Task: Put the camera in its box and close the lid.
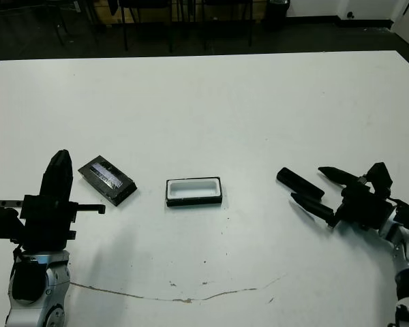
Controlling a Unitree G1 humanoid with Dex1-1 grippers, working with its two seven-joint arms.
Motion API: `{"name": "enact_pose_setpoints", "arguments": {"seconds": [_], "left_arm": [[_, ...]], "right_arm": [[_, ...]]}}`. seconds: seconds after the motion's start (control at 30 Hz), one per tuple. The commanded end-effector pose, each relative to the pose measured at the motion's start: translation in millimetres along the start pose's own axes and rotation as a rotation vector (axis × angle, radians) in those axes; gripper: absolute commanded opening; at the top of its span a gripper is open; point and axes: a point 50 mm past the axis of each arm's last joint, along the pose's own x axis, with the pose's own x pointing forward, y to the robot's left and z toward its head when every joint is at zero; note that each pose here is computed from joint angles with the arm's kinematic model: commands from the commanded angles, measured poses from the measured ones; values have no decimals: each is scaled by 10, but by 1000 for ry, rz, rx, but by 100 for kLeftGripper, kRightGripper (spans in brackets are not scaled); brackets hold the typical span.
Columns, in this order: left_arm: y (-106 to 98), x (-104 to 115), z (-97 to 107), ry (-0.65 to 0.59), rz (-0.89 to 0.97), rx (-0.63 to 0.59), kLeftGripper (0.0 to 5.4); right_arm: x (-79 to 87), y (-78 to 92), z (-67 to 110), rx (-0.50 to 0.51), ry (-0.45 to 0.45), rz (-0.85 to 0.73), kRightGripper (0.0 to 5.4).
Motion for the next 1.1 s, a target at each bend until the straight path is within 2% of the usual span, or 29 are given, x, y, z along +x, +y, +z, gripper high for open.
{"name": "enact_pose_setpoints", "arguments": {"seconds": [0.03, 0.13, 0.23, 0.3, 0.43, 0.5, 0.63, 0.8, 0.93, 1.1], "left_arm": [[21, -48, -49, 38, 4, 8, 0], [19, -52, -51, 44, 7, 7, 0], [20, -48, -53, 40, 4, 8, 0], [20, -49, -56, 38, 2, 9, 0], [23, -48, -60, 39, -1, 8, 0], [21, -49, -59, 43, 4, 12, 0], [17, -51, -57, 45, 11, 14, 0], [16, -51, -56, 45, 12, 6, 0], [22, -48, -56, 44, 9, 8, 0], [17, -51, -43, 51, 14, 16, 0]], "right_arm": [[-28, 65, -214, 92, 59, 7, 539], [-30, 62, -194, 73, 78, -18, 539], [-34, 87, -134, 25, 100, -32, 508], [-36, 94, -119, -21, 123, -33, 474], [-42, 46, -189, -24, 182, -23, 401], [-47, 22, -183, -64, 224, -4, 363], [-60, 21, -157, -49, 210, 82, 291], [-109, 149, 111, -103, 249, 84, 196], [-133, 149, 102, -88, 285, 67, 124], [-132, 224, 224, -154, 345, 6, 53]]}}
